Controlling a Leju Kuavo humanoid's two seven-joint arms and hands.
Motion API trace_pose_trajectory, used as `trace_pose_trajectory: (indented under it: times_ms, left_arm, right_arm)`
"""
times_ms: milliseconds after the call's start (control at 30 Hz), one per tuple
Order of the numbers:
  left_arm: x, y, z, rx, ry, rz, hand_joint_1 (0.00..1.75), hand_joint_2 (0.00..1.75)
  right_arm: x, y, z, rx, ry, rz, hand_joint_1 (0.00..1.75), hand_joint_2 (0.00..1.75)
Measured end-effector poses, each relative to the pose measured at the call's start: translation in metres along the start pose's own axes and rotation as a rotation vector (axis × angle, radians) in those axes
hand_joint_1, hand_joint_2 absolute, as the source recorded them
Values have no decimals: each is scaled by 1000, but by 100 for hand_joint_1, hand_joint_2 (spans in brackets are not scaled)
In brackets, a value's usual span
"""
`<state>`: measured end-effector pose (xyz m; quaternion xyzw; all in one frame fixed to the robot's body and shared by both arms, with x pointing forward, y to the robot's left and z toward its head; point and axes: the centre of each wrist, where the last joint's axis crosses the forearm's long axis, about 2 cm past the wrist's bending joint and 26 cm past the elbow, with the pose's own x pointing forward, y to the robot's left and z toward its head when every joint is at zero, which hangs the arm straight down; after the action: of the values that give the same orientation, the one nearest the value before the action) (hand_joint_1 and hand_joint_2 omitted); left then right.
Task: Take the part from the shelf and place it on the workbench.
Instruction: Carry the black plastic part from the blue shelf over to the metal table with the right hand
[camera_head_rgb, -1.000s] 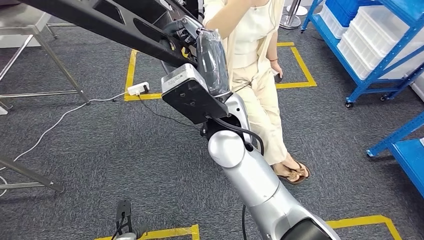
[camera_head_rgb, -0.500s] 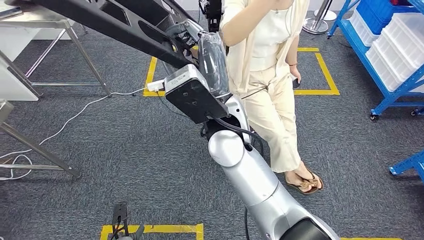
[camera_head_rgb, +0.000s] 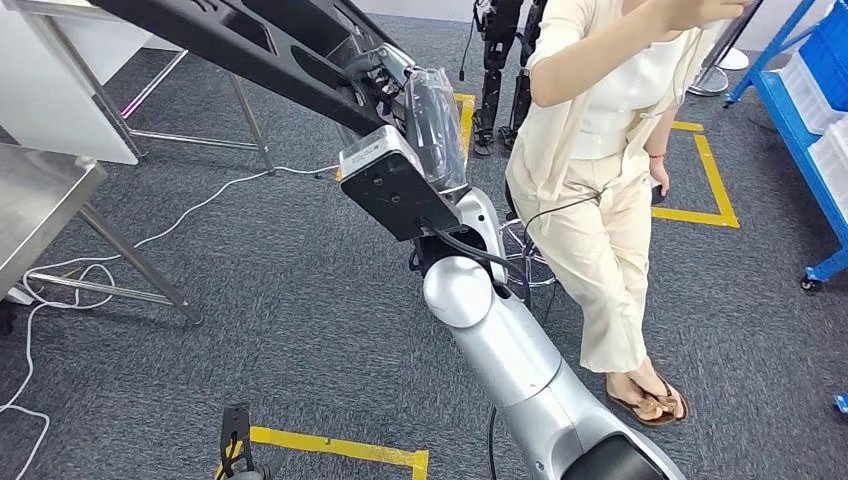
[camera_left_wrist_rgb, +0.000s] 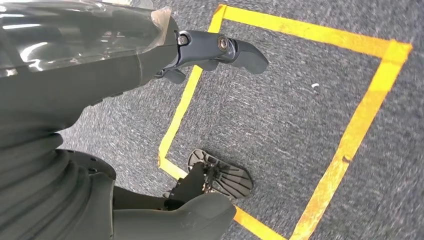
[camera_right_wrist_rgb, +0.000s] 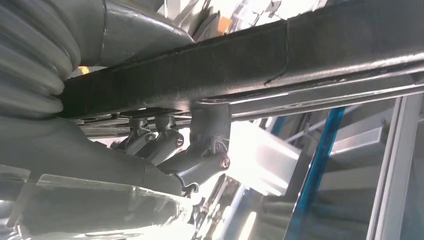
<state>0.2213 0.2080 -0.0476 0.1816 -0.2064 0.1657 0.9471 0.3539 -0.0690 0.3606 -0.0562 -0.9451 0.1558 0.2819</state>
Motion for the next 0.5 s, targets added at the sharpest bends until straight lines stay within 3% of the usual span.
trace_pose_trajectory:
  times_ms: [500]
  left_arm:
    - [-2,5,-3,10,4,4,0,175]
  right_arm:
    - [-4,5,0,14,10,5,173,175]
